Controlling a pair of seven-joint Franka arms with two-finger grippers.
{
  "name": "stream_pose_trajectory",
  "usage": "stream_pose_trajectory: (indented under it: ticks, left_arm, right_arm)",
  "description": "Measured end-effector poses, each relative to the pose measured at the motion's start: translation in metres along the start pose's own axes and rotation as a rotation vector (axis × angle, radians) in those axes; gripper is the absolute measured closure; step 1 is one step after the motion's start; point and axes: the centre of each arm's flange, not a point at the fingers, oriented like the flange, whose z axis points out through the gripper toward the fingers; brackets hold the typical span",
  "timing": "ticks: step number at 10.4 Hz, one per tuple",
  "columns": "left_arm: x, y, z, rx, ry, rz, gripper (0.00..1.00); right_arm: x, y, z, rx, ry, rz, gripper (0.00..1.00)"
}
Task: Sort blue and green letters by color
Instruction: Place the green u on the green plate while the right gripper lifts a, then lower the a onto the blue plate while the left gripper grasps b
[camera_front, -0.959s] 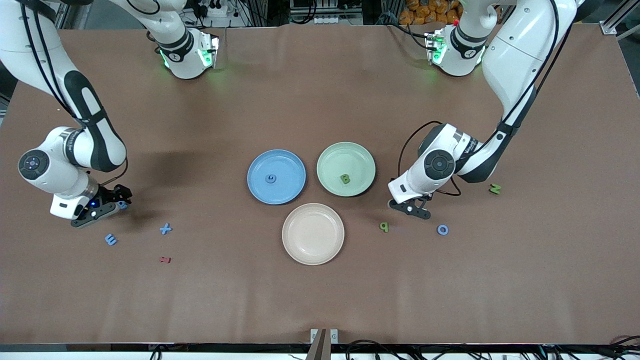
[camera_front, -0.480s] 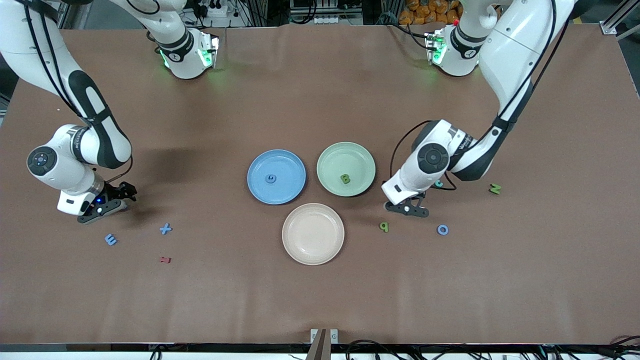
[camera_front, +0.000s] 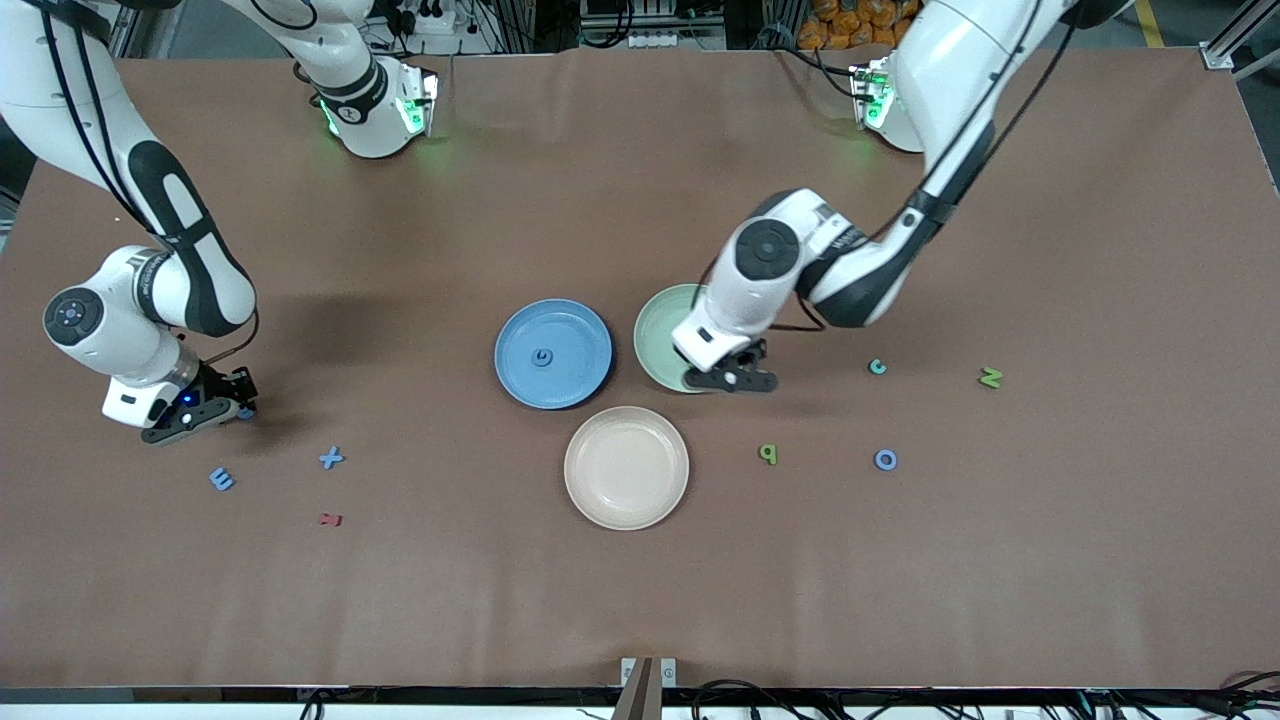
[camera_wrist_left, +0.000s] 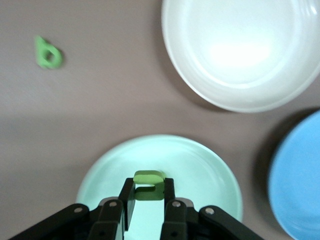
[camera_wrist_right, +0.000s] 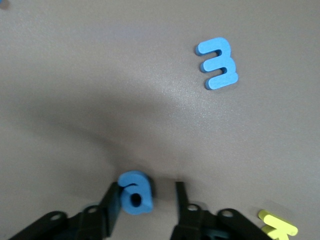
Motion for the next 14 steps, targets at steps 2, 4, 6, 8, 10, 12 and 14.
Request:
stream_pose_trajectory:
  ticks: [2, 4, 6, 8, 10, 12, 14]
  left_arm:
    - [-0.035, 0.044, 0.019, 0.002, -0.029, -0.034, 0.7]
    - [-0.046, 0.057, 0.041, 0.021, -0.047, -0.072, 0.44]
    - [-0.03, 0.042, 0.046, 0.034, -0.037, -0.102, 0.15]
    - [-0.006, 0.024, 0.041, 0.054, 0.007, -0.079, 0.01]
    - [0.034, -0.013, 0.029, 0.066, 0.048, -0.022, 0.11]
    - [0.073, -0.064, 0.021, 0.068, 0.062, -0.006, 0.26]
    - [0.101, -0.102, 0.029, 0.074, 0.067, -0.025, 0.29]
  right_arm:
    - [0.0, -0.002, -0.002, 0.01, 0.015, 0.028, 0.73]
    - [0.001, -0.002, -0.001, 0.019, 0.029, 0.056, 0.73]
    - [0.011, -0.009, -0.006, 0.052, 0.042, 0.082, 0.73]
    - [0.027, -0.018, -0.036, 0.176, 0.049, 0.174, 0.73]
    - [0.052, -0.042, -0.075, 0.235, 0.073, 0.237, 0.73]
    - [0.079, -0.081, -0.09, 0.25, 0.061, 0.343, 0.73]
    - [0.111, -0.136, -0.096, 0.255, 0.037, 0.418, 0.73]
